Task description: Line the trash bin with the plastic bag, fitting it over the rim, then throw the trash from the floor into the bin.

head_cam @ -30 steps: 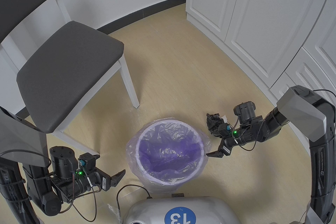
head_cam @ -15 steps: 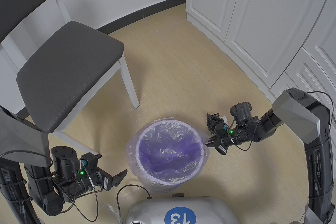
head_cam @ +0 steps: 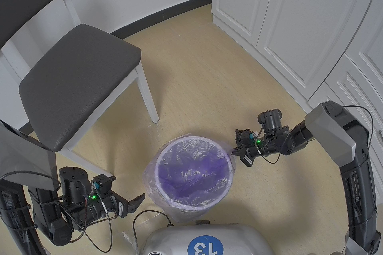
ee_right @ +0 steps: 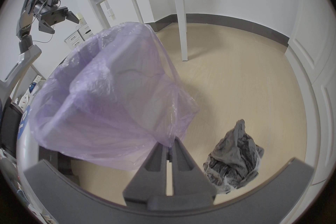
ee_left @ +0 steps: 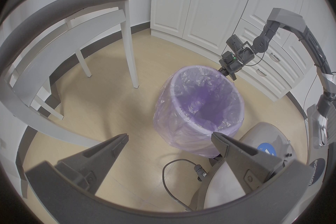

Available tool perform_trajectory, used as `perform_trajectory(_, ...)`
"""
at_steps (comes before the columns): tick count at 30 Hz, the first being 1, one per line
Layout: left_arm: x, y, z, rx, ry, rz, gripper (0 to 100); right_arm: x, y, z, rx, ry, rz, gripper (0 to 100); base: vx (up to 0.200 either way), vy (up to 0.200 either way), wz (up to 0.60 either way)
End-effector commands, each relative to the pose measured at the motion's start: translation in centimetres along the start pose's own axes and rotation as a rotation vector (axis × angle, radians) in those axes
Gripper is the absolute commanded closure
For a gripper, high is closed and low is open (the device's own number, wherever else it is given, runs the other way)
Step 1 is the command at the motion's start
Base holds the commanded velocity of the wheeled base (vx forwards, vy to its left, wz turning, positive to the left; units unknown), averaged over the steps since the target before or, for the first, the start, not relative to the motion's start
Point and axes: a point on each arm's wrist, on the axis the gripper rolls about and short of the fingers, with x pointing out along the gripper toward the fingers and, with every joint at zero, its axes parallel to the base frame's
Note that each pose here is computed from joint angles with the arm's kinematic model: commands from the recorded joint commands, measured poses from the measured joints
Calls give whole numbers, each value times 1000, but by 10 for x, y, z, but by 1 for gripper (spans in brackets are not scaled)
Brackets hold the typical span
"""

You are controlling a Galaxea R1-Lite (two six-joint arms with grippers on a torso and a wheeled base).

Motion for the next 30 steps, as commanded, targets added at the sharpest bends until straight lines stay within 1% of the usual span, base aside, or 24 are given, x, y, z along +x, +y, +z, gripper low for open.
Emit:
perform_trajectory(1, 1, 0, 1, 2, -16, 1, 0, 21, 4, -10, 1, 6, 19, 100, 0, 0, 0)
perform_trajectory(5, 0, 0, 1, -1, -11, 1, 0, 31, 10, -10, -8, 3, 35, 100, 0, 0, 0)
perform_trajectory(13, -1, 0, 0, -26, -8, 0, 0, 32, 10, -9, -15, -9, 38, 100, 0, 0, 0)
perform_trajectory(14, -1, 0, 0, -27, -8, 1, 0, 31, 9, -9, -15, -10, 35, 0, 0, 0, 0)
perform_trajectory(19, -3, 0, -1, -29, -5, 3, 0, 27, 7, -9, -10, -13, 35, 0, 0, 0, 0)
perform_trajectory(22, -3, 0, -1, -28, 0, 1, 0, 21, 5, -15, 8, -25, 55, 0, 0, 0, 0)
perform_trajectory(23, -3, 0, -1, -29, 0, 0, 0, 17, 4, -13, 8, -31, 55, 0, 0, 0, 0)
perform_trajectory(26, -3, 0, -1, -29, -3, 0, 0, 7, 4, -15, 15, -30, 50, 0, 0, 0, 0)
perform_trajectory(30, -3, -1, 0, -28, -7, -1, 0, -6, 0, -14, 10, -46, 18, 0, 0, 0, 0)
